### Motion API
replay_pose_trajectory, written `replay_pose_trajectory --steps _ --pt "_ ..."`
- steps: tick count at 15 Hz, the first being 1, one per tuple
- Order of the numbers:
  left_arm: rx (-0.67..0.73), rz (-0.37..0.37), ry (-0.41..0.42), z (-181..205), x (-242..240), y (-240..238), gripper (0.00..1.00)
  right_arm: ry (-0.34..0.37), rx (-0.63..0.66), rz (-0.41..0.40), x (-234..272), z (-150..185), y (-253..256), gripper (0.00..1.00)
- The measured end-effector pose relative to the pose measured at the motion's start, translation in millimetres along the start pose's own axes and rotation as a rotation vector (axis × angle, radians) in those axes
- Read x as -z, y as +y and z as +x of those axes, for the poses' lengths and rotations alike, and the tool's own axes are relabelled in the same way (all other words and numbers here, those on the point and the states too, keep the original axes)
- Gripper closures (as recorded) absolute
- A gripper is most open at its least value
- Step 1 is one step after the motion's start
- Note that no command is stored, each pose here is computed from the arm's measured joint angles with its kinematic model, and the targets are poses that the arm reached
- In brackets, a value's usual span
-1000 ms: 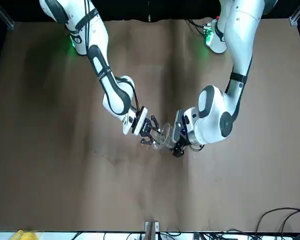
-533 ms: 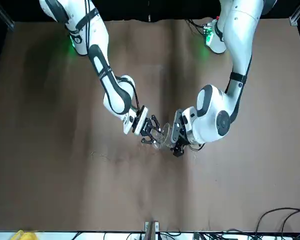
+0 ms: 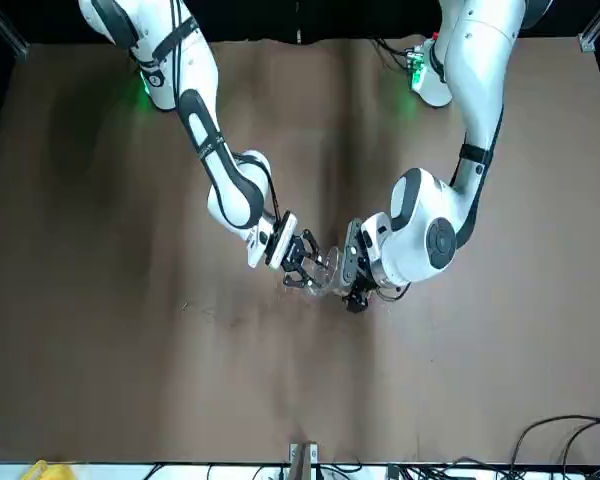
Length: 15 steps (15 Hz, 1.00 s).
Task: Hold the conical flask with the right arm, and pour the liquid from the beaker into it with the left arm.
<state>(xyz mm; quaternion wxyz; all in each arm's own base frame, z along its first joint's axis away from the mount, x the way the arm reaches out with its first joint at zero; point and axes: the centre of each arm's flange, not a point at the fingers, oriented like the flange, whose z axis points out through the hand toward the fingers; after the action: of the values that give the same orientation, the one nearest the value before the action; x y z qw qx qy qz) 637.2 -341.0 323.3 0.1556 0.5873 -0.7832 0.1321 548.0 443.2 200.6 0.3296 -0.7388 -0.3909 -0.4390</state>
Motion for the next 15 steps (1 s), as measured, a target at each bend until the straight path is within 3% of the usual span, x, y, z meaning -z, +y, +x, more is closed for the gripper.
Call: replay_pose_trajectory --steps 15 --pt "-0.01 0.004 -0.057 9.1 1.5 0.8 0.02 -0.001 0.0 -0.002 -0.1 0.2 0.0 0.61"
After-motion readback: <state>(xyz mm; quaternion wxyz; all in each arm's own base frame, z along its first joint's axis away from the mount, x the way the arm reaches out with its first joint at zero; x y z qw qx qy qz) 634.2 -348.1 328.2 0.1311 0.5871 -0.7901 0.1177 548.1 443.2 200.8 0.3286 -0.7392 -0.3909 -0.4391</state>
